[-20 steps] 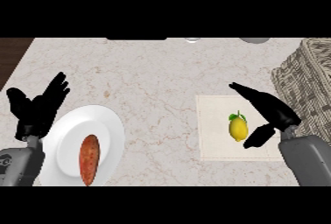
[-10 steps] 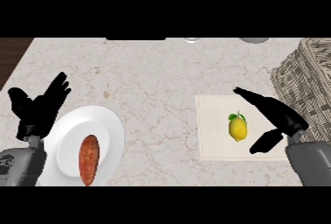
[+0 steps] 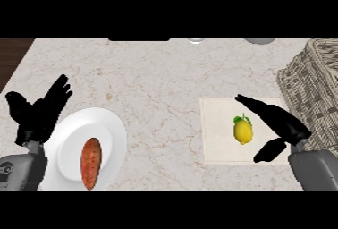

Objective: Pick the lemon from the placemat and place it in the basket

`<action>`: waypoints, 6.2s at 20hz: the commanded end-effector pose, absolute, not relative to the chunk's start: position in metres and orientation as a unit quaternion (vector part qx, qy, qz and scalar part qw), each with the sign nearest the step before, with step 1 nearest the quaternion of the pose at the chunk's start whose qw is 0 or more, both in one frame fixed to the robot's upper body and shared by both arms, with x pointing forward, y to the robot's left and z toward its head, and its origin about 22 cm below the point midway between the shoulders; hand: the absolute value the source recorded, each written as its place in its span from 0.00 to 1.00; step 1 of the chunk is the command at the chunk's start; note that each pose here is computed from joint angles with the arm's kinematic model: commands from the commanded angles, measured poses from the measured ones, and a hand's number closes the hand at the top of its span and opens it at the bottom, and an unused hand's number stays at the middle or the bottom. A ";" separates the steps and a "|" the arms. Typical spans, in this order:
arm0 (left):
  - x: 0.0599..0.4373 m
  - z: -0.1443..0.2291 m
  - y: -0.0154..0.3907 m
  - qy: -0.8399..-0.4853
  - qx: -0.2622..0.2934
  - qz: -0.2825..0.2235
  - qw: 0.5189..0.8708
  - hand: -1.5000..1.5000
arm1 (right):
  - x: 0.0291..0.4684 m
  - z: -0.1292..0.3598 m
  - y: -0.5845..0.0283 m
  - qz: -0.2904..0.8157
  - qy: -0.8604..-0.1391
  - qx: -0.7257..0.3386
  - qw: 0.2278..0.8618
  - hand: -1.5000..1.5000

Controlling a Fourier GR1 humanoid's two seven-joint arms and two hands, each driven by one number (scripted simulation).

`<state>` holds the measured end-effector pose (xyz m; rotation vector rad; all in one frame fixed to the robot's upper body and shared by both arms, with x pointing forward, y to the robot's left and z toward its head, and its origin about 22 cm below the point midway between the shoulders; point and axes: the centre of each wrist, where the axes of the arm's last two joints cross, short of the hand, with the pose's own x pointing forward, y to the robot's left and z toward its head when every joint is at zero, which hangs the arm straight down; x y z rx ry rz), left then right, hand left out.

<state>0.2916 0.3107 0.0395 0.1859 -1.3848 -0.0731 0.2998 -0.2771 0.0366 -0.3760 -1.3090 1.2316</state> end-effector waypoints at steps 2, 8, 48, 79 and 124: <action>0.288 0.041 0.317 -0.633 0.091 -0.029 0.768 0.50 | 0.295 0.039 -0.268 0.546 -0.550 -0.188 0.604 0.00; 0.283 0.025 0.306 -0.639 0.087 -0.042 0.763 0.50 | 0.299 0.004 -0.247 0.554 -0.542 -0.195 0.602 0.00; 0.314 0.050 0.294 -0.652 0.059 -0.074 0.753 0.50 | 0.458 0.199 -0.138 -0.166 -0.489 -0.606 0.605 1.00; 0.310 0.050 0.295 -0.645 0.068 -0.050 0.760 0.50 | 0.472 0.268 -0.281 -0.244 -0.271 -0.780 0.509 1.00; 0.279 0.028 0.330 -0.622 0.101 -0.013 0.777 0.50 | 0.342 0.186 -0.322 -0.498 -0.365 -0.693 0.372 0.00</action>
